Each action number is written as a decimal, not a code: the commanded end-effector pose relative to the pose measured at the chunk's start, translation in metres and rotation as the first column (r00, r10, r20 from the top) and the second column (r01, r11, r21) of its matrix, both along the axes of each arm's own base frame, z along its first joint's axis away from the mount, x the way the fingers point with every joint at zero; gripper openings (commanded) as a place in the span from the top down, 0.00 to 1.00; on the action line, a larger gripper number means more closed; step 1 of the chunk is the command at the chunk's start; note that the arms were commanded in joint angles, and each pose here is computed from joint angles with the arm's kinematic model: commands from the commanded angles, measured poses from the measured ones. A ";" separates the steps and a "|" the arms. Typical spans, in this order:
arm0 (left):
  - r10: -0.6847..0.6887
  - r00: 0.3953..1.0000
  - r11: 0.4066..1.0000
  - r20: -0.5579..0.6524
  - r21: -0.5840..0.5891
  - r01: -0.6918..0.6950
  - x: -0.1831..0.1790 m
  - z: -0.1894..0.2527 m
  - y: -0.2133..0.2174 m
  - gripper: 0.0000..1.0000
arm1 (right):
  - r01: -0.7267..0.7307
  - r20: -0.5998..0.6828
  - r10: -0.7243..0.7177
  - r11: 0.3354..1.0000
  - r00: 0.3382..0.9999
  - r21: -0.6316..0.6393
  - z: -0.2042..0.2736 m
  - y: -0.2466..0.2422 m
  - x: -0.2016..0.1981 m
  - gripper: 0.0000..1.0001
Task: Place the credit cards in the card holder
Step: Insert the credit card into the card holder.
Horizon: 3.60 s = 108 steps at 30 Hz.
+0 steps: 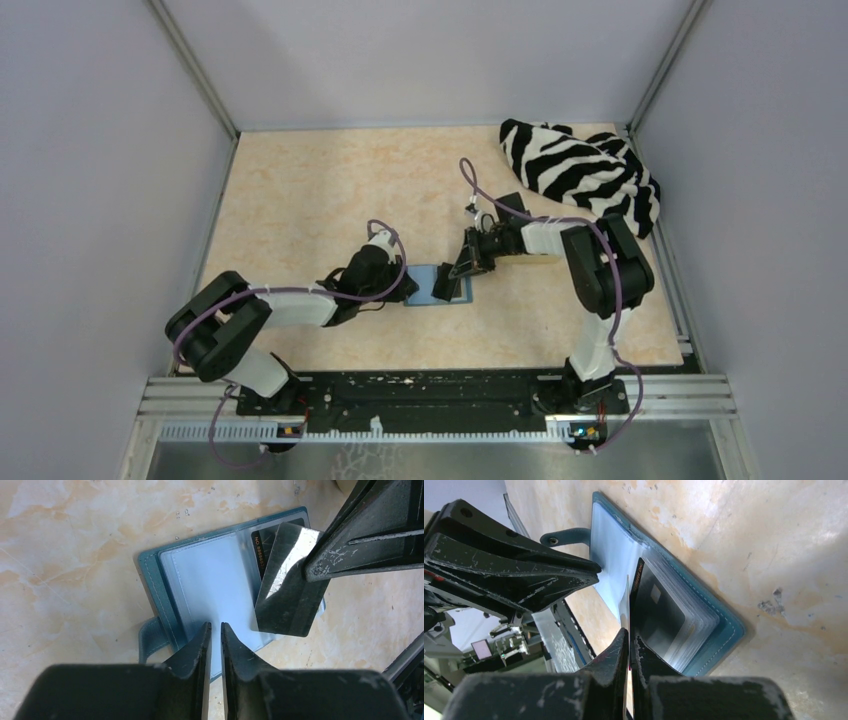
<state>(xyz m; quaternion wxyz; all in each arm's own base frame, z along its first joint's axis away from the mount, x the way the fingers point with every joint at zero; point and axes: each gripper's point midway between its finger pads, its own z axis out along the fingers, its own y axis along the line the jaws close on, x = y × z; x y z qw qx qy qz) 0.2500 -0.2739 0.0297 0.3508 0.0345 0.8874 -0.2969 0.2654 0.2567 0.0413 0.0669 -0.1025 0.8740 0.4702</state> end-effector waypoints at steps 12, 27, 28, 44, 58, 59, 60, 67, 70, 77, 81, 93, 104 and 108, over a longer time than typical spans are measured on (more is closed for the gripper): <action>-0.041 0.999 0.998 0.013 0.039 0.040 0.000 -0.004 0.000 0.83 | -0.090 -0.061 0.089 0.996 0.994 -0.019 -0.004 0.006 0.003 1.00; -0.043 0.998 0.998 0.041 0.044 0.042 -0.001 -0.001 0.004 0.84 | -0.156 -0.202 0.139 0.985 0.969 -0.071 -0.019 0.006 0.009 1.00; -0.043 0.998 0.998 0.042 0.045 0.041 0.000 -0.001 0.004 0.84 | -0.166 -0.228 0.145 0.983 0.963 -0.078 -0.020 0.005 0.006 1.00; -0.046 0.998 0.998 0.053 0.047 0.044 0.002 0.001 0.003 0.84 | -0.210 -0.276 0.171 0.970 0.946 -0.119 -0.030 0.009 0.013 1.00; -0.044 0.997 0.998 0.060 0.046 0.041 0.002 0.004 0.004 0.84 | -0.223 -0.284 0.169 0.960 0.944 -0.170 -0.035 0.012 0.011 0.99; -0.042 0.997 0.998 0.060 0.047 0.040 0.003 0.003 0.004 0.84 | -0.224 -0.286 0.170 0.959 0.943 -0.170 -0.034 0.012 0.010 0.99; -0.043 0.997 0.998 0.059 0.046 0.041 0.002 0.004 0.004 0.84 | -0.225 -0.288 0.169 0.959 0.943 -0.172 -0.035 0.012 0.009 0.99; -0.046 0.997 0.998 0.060 0.043 0.044 0.002 0.004 0.003 0.84 | -0.222 -0.279 0.173 0.963 0.945 -0.154 -0.033 0.019 0.012 0.98; -0.048 0.997 0.998 0.059 0.042 0.046 0.001 0.004 0.003 0.84 | -0.225 -0.280 0.178 0.964 0.943 -0.144 -0.033 0.022 0.012 0.98; -0.052 0.997 0.998 0.059 0.036 0.050 0.001 0.005 0.002 0.84 | -0.231 -0.274 0.191 0.966 0.942 -0.120 -0.032 0.029 0.015 0.97; -0.054 0.997 0.998 0.064 0.029 0.052 0.001 0.008 0.001 0.84 | -0.242 -0.272 0.204 0.964 0.941 -0.115 -0.031 0.032 0.015 0.95; -0.179 0.977 0.971 0.115 -0.138 0.195 -0.017 0.055 -0.024 0.75 | -0.259 -0.268 0.223 0.960 0.937 -0.103 -0.031 0.033 0.016 0.89; -0.171 0.978 0.959 0.120 -0.208 0.193 -0.031 0.083 -0.067 0.76 | -0.259 -0.263 0.225 0.961 0.938 -0.102 -0.032 0.033 0.015 0.87; -0.079 0.993 0.995 0.090 -0.053 0.084 -0.018 0.060 -0.073 0.80 | -0.257 -0.262 0.223 0.960 0.939 -0.106 -0.034 0.033 0.016 0.87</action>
